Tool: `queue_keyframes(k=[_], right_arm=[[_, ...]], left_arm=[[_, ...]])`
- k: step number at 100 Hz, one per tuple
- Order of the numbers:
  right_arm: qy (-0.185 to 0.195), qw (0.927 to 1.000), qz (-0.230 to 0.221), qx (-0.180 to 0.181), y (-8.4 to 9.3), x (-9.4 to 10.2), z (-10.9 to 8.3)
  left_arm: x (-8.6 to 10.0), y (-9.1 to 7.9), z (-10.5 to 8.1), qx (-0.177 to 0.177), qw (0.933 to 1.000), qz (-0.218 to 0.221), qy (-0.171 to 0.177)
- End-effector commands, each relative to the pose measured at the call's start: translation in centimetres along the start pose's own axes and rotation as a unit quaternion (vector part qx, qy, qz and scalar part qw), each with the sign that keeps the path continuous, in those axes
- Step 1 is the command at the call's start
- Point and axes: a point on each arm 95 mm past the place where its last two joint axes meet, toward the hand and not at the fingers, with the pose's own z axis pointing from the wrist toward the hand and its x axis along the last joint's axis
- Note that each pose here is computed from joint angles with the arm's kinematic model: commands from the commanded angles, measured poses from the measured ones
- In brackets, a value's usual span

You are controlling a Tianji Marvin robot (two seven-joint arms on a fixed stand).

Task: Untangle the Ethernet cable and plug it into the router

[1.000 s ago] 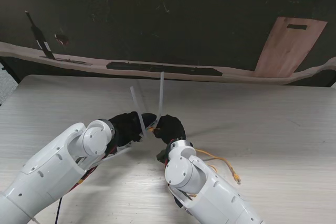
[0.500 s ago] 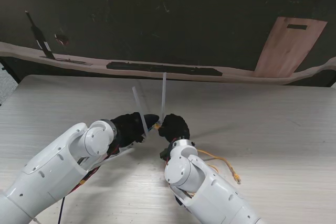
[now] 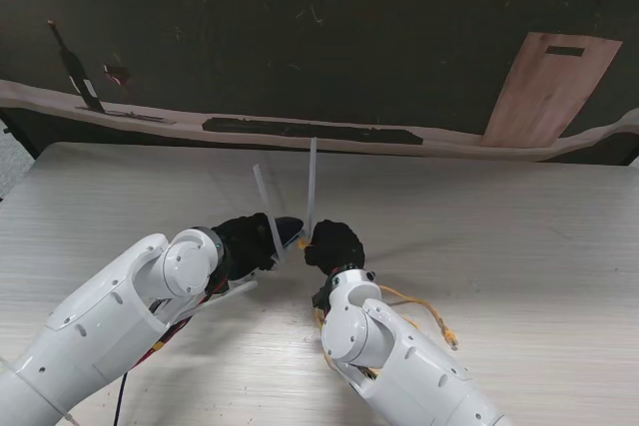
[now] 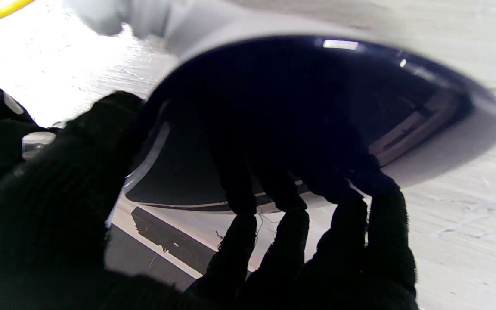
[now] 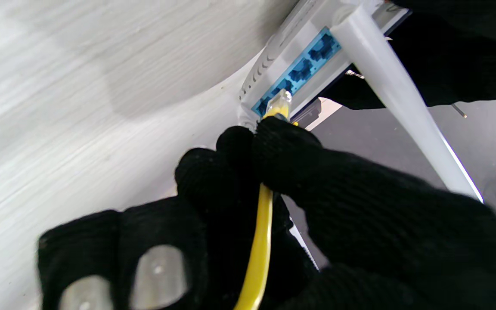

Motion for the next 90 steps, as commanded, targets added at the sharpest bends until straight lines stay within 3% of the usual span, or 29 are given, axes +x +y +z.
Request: queue_keyframes(k=[1,90], right_arm=[[0.006,0.9999,0.006,0.011,-0.32,0.30,-0.11],[-0.001,1.0000,0.000,0.008,-0.27,0.48,-0.52]], left_arm=[[-2.02,5.79,0.45,-0.088,0.9957,-0.020,-0.021],[-1.78,5.77,0.62,-0.109,0.9937,-0.027,0.001]])
